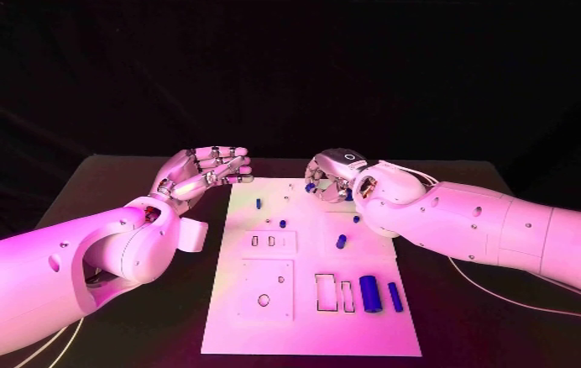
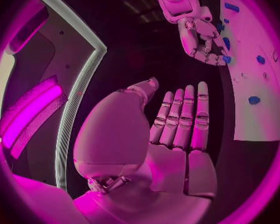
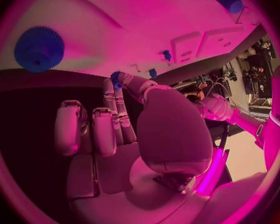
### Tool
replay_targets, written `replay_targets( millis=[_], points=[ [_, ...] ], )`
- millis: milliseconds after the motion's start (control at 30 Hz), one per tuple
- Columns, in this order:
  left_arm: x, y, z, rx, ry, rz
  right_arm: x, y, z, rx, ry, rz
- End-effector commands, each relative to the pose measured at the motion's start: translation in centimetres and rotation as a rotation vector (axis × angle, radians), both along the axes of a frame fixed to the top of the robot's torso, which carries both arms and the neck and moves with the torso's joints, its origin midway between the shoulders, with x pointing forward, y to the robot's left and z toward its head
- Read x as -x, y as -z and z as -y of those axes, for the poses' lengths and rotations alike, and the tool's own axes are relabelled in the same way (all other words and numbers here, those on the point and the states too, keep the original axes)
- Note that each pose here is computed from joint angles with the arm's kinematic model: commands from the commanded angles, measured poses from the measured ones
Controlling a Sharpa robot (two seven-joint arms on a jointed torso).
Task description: Assemble the parts on the task board
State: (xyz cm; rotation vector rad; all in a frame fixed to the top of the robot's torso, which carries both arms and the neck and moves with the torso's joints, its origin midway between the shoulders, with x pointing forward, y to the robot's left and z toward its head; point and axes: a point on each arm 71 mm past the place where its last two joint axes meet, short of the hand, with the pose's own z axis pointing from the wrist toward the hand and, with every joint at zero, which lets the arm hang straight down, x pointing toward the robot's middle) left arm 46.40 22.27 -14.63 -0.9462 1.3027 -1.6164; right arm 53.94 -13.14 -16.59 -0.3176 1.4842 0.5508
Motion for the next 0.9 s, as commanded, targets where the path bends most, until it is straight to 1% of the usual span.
replay_targets(
  millis=[33,433,900],
  points=[
    [0.01,-0.15,0.3,0.017,0.021,-0.002,-0.3,-0.4,-0.5,-0.014,0.010,0.044],
    [0.02,-0.30,0.6,0.020,0.029,-0.002,-1.4,0.2,-2.3,-0.010,0.010,0.042],
    [-0.06,-0.75,0.7,0.020,0.032,0.006,-1.8,0.7,-2.9,-0.005,0.012,0.022]
  ],
)
